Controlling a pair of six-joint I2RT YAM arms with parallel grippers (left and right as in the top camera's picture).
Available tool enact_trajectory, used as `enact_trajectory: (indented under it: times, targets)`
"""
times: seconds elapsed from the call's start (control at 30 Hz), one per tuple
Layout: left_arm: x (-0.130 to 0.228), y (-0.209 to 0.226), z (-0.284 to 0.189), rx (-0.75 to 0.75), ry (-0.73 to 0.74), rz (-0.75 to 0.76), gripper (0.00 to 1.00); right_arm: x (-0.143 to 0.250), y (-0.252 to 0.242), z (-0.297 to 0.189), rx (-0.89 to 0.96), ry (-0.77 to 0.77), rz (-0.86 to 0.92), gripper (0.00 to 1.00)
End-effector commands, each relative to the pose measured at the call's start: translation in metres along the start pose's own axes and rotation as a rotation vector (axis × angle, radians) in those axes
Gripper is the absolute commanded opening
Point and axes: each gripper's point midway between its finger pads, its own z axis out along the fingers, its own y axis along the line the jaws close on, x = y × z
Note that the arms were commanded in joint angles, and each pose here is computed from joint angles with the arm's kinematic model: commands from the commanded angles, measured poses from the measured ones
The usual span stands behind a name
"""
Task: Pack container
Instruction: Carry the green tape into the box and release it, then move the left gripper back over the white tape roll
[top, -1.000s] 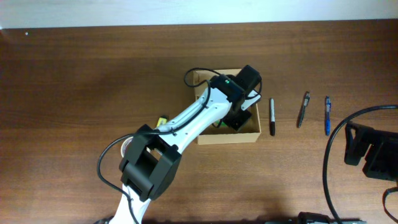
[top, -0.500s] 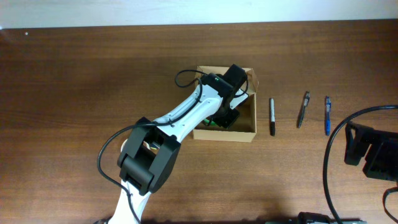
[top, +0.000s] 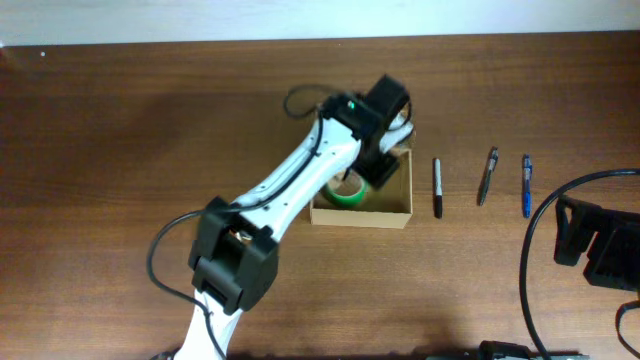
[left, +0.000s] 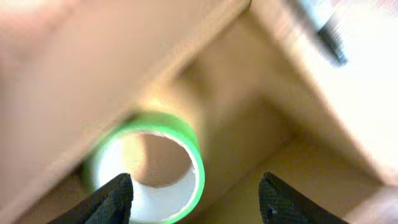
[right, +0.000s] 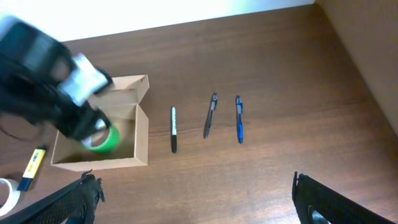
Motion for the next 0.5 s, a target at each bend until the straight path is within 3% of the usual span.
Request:
enact_trajectory:
  times: [0.0,0.23,0.47]
  targets:
    - [-0.033,0.014,-0.094,-0.114,-0.202,-0.019,0.6,-0.002,-0.002,-0.001,0.017,-0.007,0.001,0.99]
    - [-0.001,0.094,-0.197,-0.506,-0.261,-0.245,0.54,-0.003,-0.003,-0.001,0.018,-0.012,0.001,0.99]
    - [0.08,0.185,-0.244,-0.629,-0.208,-0.626,0.48,-0.003,0.003,-0.001,-0.003,-0.013,-0.023,0.99]
